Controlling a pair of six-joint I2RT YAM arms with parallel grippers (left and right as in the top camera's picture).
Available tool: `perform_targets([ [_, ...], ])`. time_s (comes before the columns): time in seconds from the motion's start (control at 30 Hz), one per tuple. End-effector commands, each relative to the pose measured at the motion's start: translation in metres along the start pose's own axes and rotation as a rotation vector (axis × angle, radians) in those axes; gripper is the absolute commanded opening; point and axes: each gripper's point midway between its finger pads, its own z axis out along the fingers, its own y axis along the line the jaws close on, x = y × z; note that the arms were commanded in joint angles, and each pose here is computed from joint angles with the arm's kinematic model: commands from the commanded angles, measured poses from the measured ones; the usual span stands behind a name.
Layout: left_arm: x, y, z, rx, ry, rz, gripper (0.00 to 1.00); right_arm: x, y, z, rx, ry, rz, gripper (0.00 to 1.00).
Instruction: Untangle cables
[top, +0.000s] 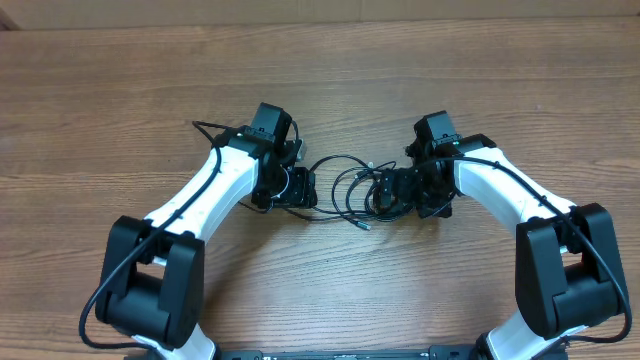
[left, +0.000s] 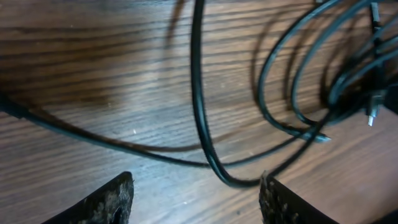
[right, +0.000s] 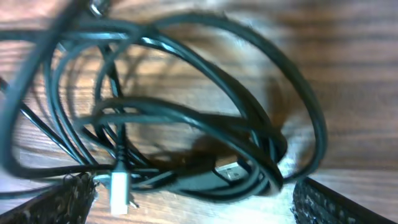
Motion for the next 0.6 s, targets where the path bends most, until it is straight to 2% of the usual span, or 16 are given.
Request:
perform_targets([
  [0.0,-0.007,0.004,0.01,-0.025,0.001,0.001,0.66,-0.002,0.002,0.003,-0.01,-0.01,-0.007,1.0],
  [0.2,-0.007,0.008,0.025,-0.032,0.024,-0.075,0.65,-0.009,0.005,0.002,-0.021,-0.038,-0.017,1.0],
  [0.57,-0.01,0.006,0.027,-0.028,0.012,-0.07,0.66,-0.009,0.005,0.002,-0.021,-0.038,-0.017,1.0],
])
